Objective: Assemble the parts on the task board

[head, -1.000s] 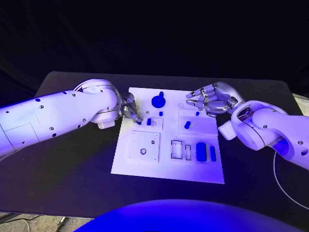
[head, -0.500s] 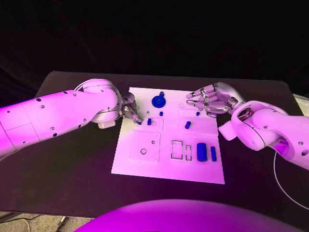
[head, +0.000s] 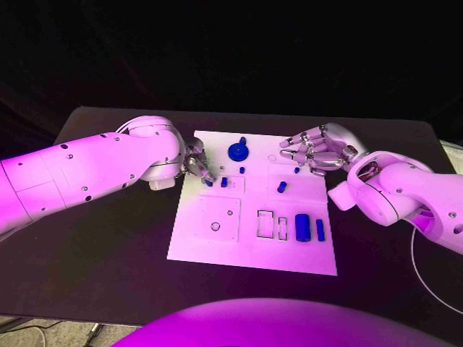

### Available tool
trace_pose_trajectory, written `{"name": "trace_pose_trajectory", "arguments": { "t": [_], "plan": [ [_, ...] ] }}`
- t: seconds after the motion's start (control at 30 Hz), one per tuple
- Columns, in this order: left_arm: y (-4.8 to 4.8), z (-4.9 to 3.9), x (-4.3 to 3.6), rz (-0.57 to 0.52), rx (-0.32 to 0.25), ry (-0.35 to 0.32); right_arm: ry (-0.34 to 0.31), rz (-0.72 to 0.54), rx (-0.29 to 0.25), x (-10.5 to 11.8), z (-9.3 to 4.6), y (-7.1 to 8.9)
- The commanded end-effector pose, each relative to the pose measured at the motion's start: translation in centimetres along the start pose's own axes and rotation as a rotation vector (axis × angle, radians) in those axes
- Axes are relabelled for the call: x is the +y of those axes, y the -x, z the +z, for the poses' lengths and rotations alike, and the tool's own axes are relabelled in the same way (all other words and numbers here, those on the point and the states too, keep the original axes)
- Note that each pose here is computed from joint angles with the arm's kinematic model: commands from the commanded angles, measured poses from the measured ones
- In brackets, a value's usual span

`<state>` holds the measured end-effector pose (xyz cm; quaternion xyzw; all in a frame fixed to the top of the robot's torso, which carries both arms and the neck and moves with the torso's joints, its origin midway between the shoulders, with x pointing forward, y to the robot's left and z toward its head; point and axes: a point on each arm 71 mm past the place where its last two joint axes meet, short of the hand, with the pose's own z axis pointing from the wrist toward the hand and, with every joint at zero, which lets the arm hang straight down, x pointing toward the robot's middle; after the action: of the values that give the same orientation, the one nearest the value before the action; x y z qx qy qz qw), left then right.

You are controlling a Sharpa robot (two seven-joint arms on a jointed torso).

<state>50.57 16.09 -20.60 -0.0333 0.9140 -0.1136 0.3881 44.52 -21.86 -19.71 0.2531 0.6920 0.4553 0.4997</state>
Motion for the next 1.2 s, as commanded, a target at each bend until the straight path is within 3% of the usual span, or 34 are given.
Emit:
{"name": "trace_pose_trajectory", "arguments": {
  "t": [0.03,0.5,1.2],
  "plan": [
    [-0.95,0.29,-0.13,0.027,0.071,0.004,0.01,-0.002,0.016,0.1,-0.04,-0.18],
    [-0.83,0.5,-0.35,0.035,0.061,0.009,0.012,-0.002,0.016,0.15,-0.08,-0.19],
    [-0.29,0.65,0.29,0.012,0.024,0.026,0.012,-0.002,0.014,0.09,-0.04,-0.16]
  ]
}}
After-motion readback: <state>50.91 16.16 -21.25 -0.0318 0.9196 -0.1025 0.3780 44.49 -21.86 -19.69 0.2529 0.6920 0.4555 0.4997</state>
